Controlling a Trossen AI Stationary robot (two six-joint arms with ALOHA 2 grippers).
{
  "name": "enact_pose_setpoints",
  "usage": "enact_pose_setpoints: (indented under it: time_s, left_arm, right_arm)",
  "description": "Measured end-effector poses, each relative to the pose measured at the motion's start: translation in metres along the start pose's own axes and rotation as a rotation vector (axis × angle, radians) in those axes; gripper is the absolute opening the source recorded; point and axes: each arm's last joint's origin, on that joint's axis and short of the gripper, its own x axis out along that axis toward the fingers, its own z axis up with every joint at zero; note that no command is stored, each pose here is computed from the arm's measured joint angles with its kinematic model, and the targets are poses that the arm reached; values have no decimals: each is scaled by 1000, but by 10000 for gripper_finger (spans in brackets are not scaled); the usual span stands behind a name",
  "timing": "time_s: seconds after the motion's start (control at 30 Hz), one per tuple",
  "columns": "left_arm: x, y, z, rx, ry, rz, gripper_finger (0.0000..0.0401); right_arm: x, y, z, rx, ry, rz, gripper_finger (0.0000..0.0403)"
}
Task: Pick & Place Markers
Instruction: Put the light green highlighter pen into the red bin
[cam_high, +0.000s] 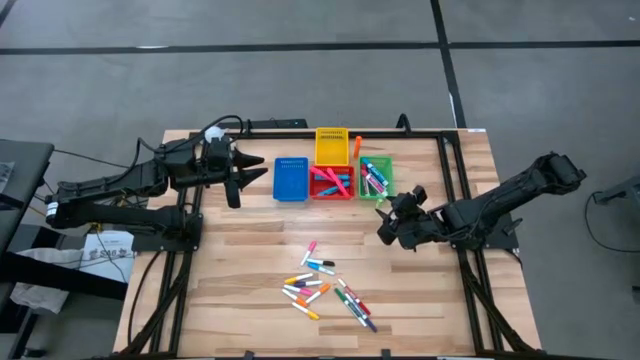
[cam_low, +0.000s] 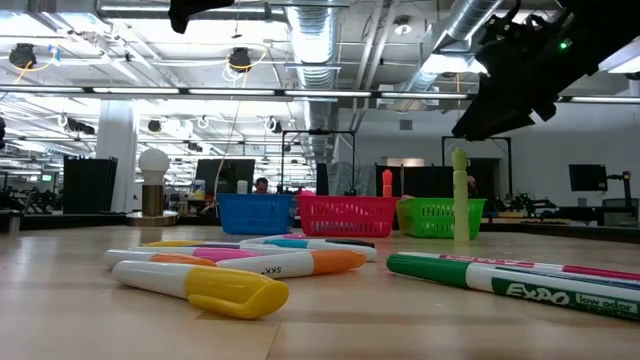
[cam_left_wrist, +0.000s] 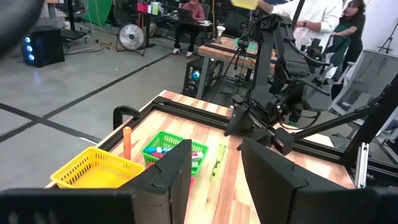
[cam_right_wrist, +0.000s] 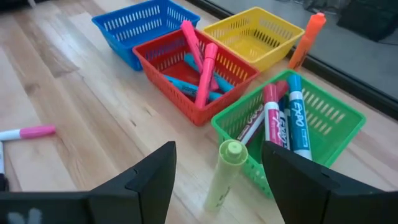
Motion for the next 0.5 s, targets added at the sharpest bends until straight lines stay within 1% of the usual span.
enact_pose_setpoints:
  time_s: [0.23,0.5]
  left_arm:
    - [0,0,0,0,2,1,140]
    - [0,0,-1,1,8,3,140]
  right_arm:
    - [0,0,0,5,1,0,231]
    - [5,-4,3,28,-5,-32,232]
